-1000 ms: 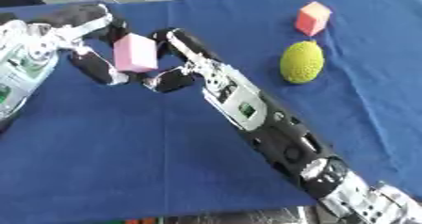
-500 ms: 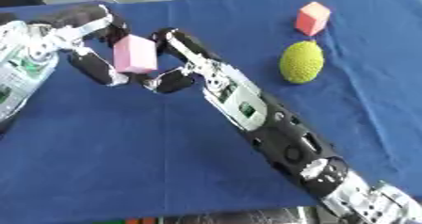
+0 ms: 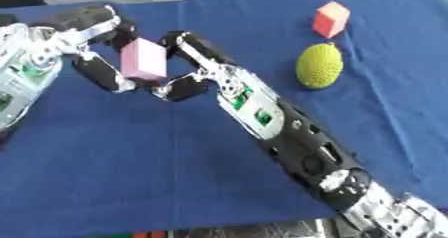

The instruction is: Pick up the objects with one hand, pass them to the other hand, and then place them into the box on the other side of the table.

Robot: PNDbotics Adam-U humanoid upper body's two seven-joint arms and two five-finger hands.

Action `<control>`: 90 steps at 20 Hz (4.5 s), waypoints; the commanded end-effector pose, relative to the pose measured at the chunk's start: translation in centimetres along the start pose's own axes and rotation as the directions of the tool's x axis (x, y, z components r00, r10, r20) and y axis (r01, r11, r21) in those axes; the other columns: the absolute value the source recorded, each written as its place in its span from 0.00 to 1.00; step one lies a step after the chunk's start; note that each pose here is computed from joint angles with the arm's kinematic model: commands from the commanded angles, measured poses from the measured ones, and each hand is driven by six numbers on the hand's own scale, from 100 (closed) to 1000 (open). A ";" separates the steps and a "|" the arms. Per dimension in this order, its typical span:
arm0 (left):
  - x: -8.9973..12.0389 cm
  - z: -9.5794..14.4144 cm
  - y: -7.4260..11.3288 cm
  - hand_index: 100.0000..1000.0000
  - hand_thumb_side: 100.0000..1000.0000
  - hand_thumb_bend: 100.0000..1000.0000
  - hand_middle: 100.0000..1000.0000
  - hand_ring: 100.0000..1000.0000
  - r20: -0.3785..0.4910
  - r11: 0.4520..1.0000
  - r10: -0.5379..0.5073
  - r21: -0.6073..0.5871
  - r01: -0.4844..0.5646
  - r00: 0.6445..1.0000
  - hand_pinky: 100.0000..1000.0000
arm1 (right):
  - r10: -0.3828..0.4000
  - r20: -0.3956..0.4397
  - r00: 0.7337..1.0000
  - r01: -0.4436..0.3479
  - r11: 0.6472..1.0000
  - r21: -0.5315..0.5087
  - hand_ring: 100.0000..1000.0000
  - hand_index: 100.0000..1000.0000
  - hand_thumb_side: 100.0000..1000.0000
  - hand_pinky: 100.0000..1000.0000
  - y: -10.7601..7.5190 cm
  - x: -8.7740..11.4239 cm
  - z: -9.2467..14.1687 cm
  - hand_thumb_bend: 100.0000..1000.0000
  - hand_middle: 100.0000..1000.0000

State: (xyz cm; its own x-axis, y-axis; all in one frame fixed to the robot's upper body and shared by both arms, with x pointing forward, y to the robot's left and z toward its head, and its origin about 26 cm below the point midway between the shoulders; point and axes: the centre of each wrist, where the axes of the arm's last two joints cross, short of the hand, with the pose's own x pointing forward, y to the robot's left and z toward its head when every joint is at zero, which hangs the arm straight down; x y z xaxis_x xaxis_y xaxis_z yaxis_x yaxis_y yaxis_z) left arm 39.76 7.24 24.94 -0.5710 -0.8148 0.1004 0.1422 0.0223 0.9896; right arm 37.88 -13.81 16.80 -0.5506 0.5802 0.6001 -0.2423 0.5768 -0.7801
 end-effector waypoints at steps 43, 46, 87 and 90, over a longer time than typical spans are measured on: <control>-0.9 2.6 2.6 0.35 0.04 0.17 0.34 0.48 -0.024 1.000 -0.017 -0.001 0.017 1.000 0.62 | 0.050 -0.008 0.999 -0.050 0.999 -0.004 0.76 0.88 0.17 0.82 0.0 0.8 0.3 0.57 0.77; -1.1 2.9 2.7 0.35 0.04 0.16 0.34 0.48 -0.026 1.000 -0.017 -0.001 0.017 1.000 0.62 | 0.050 -0.017 0.999 -0.050 0.999 -0.009 0.76 0.88 0.18 0.82 0.0 0.8 0.3 0.57 0.77; -15.3 10.9 6.1 0.34 0.02 0.09 0.32 0.46 -0.470 0.948 0.178 0.316 -0.023 0.864 0.63 | 0.022 0.041 0.999 -0.017 0.993 -0.118 0.74 0.85 0.22 0.82 -2.8 3.1 1.1 0.55 0.74; -16.6 11.4 6.0 0.34 0.02 0.09 0.32 0.46 -0.509 0.942 0.200 0.336 -0.020 0.837 0.63 | 0.015 0.052 0.999 -0.009 0.993 -0.119 0.74 0.85 0.23 0.82 -3.0 3.2 1.1 0.56 0.74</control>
State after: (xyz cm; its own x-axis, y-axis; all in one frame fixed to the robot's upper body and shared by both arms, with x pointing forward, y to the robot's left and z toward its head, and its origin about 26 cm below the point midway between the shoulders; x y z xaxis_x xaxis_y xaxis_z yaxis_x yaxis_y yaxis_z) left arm 41.14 26.04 28.81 -0.0708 -0.9674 0.2434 -0.0685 0.2481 0.9663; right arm 36.12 -13.96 19.38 -0.5655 0.5658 0.6001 -0.1734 0.6298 -0.7571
